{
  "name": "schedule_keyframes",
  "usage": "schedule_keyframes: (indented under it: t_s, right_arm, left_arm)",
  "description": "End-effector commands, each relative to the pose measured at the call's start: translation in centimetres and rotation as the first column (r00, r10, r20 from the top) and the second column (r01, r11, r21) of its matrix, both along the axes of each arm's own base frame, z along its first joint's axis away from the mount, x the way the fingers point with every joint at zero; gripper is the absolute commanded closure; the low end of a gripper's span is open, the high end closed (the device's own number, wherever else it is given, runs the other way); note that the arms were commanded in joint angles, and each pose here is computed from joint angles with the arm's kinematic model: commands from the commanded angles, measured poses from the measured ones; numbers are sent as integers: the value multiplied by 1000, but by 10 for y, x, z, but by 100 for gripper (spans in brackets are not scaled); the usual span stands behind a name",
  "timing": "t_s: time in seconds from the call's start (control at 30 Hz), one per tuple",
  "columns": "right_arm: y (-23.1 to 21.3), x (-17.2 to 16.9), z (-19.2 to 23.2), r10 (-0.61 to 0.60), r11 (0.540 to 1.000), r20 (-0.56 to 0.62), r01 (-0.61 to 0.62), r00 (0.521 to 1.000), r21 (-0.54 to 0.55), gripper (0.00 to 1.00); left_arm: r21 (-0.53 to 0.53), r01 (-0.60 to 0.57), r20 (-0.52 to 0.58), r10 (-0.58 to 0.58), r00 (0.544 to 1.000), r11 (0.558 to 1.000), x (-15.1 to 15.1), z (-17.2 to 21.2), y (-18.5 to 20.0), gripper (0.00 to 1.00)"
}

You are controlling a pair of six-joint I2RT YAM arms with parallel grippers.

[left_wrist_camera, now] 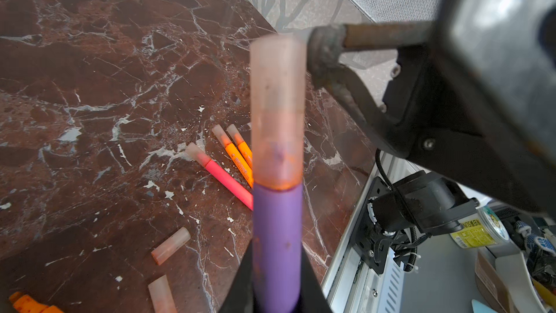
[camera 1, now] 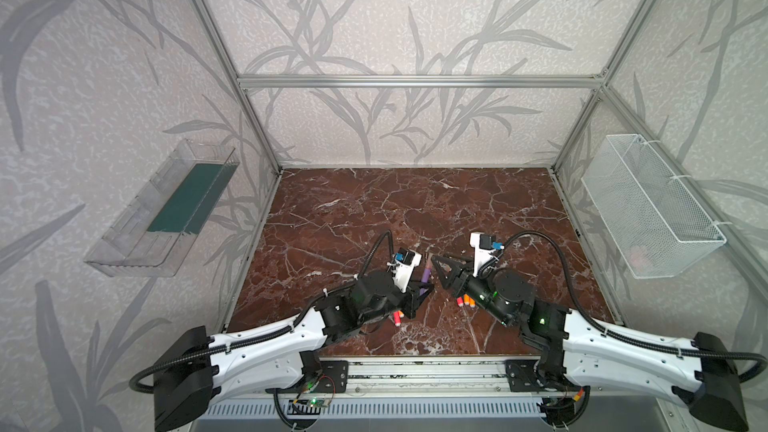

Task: Insert the pens into the pen caps
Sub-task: 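Lower the pale pink cap onto the purple marker tip with the right gripper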

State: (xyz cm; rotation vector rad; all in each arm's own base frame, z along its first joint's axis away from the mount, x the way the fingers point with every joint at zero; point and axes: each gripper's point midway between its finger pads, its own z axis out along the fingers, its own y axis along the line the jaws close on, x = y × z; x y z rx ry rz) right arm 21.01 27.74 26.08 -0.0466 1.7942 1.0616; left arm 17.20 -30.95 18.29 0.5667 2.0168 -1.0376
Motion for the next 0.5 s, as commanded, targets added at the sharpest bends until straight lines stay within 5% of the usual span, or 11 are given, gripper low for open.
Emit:
schedule_keyframes:
  t_s: [0.0, 0.47]
  right_arm:
    - [8, 6, -1, 12, 999, -18, -12, 1000, -30, 51]
    - [20, 11, -12, 33, 998, -58, -36, 998, -51, 78]
  left_arm:
    - [24, 41, 49, -42, 998, 999, -2, 9, -9, 100]
    - [57, 43, 59, -47, 997, 997, -2, 4, -13, 100]
